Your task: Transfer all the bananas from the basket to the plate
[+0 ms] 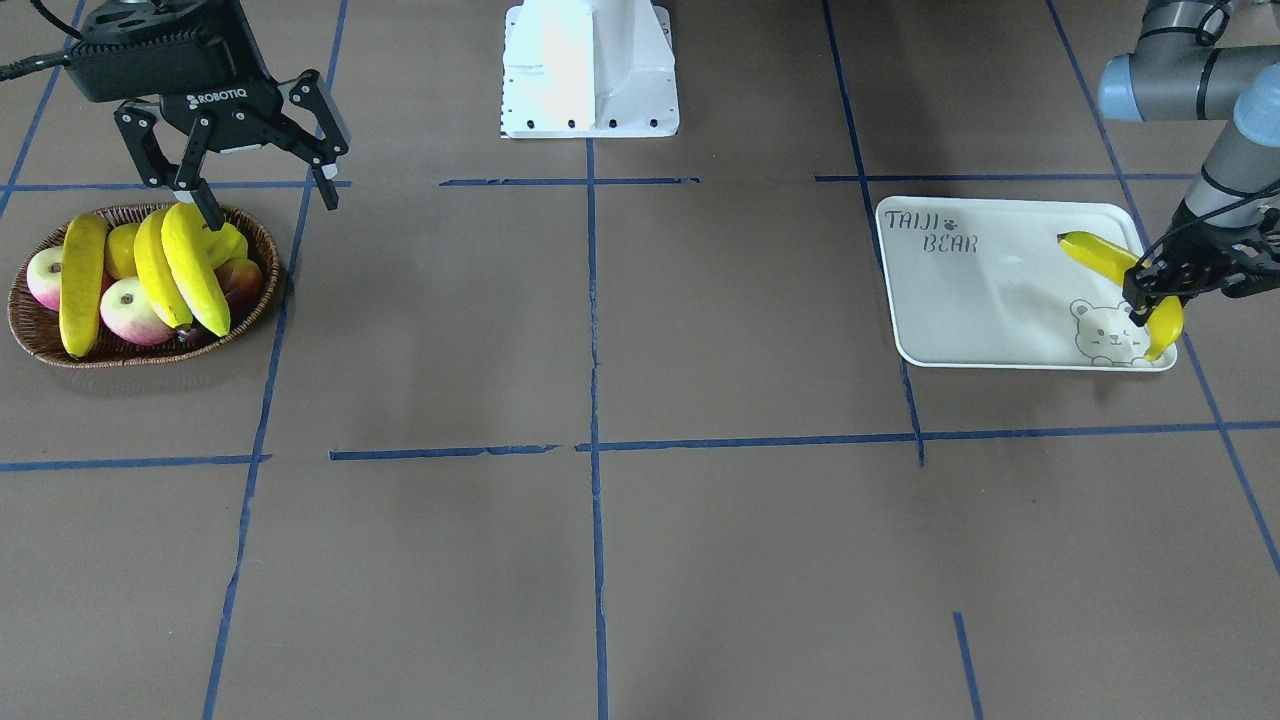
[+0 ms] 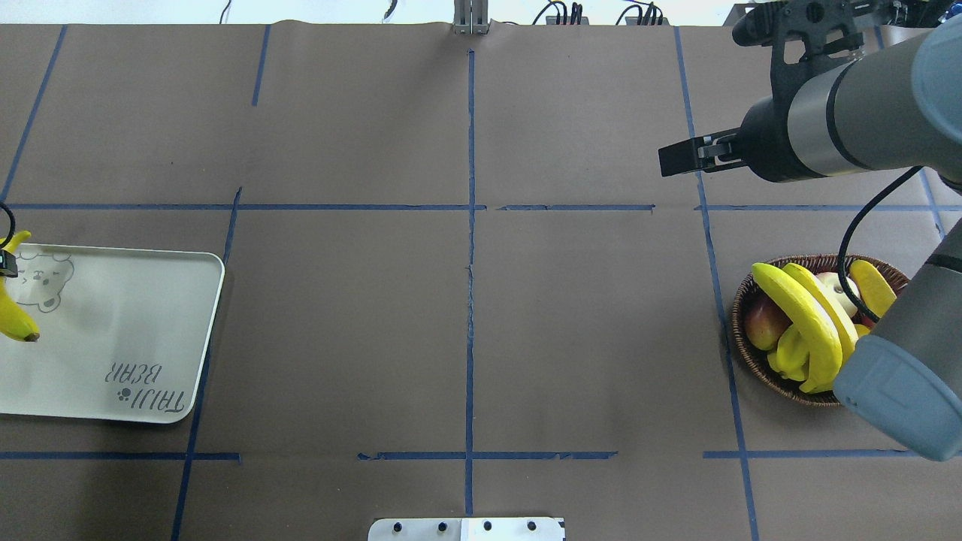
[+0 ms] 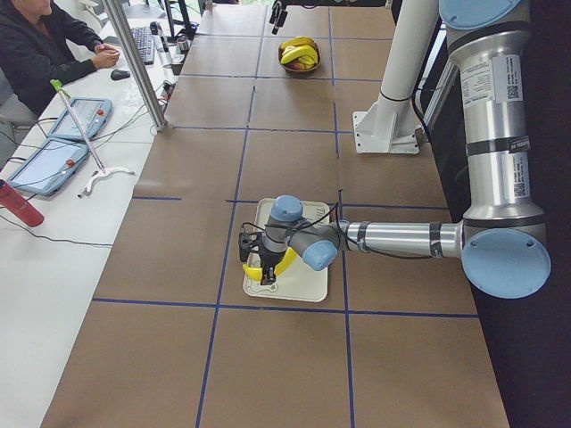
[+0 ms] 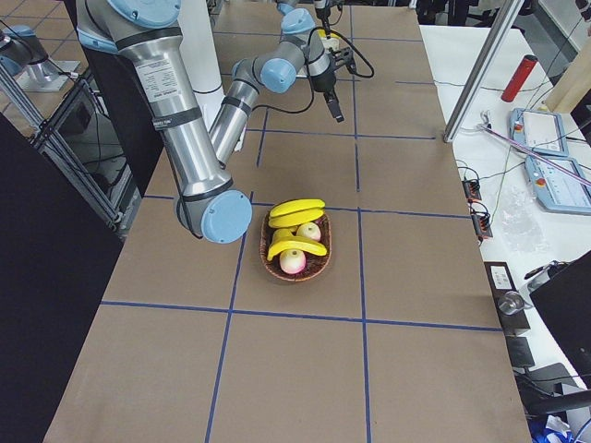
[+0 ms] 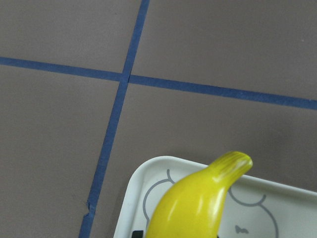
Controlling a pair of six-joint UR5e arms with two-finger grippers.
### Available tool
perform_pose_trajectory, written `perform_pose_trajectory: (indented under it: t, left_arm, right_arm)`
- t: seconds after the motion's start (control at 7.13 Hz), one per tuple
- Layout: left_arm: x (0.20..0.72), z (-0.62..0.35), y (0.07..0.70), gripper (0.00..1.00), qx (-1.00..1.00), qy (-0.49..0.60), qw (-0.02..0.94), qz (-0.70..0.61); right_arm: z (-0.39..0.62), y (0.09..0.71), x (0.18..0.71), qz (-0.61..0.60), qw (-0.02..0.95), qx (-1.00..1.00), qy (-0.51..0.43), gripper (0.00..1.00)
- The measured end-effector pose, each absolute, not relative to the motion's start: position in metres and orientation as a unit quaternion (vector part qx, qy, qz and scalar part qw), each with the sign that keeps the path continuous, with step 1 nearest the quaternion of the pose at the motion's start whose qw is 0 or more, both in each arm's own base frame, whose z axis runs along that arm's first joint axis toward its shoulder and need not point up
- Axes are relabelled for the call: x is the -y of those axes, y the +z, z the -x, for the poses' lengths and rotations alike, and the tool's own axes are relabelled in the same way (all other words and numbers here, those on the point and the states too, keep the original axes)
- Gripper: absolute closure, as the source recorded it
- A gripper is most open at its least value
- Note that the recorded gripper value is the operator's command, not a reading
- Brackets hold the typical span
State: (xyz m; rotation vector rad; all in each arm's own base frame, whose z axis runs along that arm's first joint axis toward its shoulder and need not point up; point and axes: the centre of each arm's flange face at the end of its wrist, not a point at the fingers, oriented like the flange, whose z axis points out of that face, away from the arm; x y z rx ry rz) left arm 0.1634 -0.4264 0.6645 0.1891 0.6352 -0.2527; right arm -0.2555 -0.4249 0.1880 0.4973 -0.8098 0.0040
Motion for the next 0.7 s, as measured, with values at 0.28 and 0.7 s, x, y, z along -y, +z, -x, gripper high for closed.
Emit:
perform_pose_trajectory:
  t: [0.28, 0.7]
  left_arm:
    - [0.408, -0.166, 0.679, 0.05, -0.306, -0.099, 0.943, -0.087]
    - [0.402, -0.17, 0.673, 0.0, -0.312, -0.082, 0.942, -0.087]
  right_arm:
    - [0.254, 0.188, 0.425, -0.237, 0.889, 0.393, 0.002, 0.0]
    - [0.249, 0.188, 0.428, -0.23, 0.888, 0.397, 0.004, 0.0]
